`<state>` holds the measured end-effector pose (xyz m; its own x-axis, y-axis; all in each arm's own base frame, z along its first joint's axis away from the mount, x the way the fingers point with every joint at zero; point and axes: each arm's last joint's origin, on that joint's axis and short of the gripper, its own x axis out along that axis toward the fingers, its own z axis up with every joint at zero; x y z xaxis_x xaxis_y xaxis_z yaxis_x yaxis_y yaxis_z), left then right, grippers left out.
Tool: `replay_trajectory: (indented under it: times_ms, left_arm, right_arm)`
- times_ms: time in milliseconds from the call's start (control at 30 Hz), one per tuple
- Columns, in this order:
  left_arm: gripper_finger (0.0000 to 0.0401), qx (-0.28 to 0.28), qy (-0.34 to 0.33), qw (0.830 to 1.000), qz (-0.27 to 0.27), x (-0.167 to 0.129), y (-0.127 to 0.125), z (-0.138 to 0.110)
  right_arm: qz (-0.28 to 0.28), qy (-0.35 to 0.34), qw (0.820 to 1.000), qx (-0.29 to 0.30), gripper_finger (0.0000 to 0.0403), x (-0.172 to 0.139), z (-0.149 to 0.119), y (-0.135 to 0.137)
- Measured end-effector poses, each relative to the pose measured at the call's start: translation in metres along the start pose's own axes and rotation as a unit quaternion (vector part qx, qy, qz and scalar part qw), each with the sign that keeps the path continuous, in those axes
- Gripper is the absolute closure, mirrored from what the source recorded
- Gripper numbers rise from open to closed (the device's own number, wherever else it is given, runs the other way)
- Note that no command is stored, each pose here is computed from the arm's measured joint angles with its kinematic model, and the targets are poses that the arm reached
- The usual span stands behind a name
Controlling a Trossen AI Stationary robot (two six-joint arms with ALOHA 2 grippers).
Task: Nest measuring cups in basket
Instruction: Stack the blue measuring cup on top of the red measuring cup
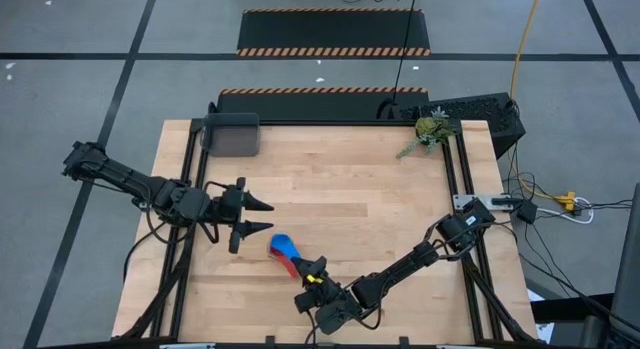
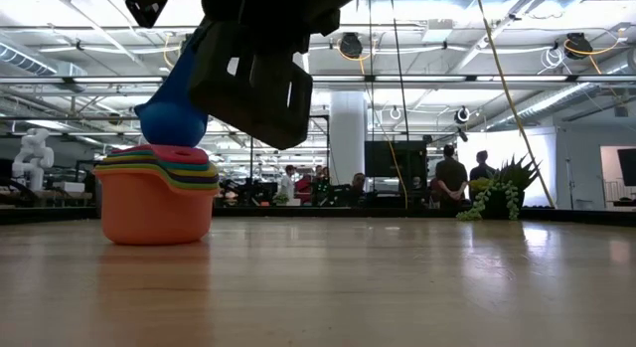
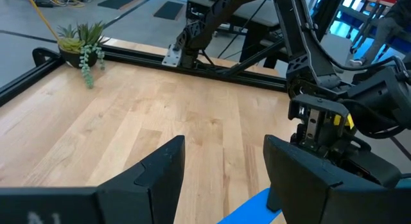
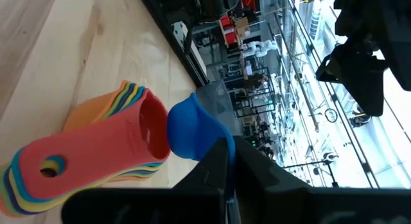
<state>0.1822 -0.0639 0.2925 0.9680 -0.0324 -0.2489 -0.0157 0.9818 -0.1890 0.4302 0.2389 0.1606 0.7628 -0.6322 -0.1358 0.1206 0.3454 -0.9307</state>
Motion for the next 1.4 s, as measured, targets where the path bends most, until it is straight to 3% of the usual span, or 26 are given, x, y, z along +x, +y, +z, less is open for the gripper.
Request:
replay_trajectory:
  times_ms: [900,1400]
  left_arm:
    - [0.0190,-0.001,0.000,1.000,0.000,0.0000,-0.0001,0.0000]
    - [0.0190,-0.002,0.000,1.000,0.000,0.0000,0.0000,0.0000]
  right_arm:
    - [0.034,-0.020,0.999,0.001,0.0362,0.0022,-0.0018,0.0039]
    - [0.072,-0.037,0.995,0.057,0.0275,0.0010,-0.0026,0.0082]
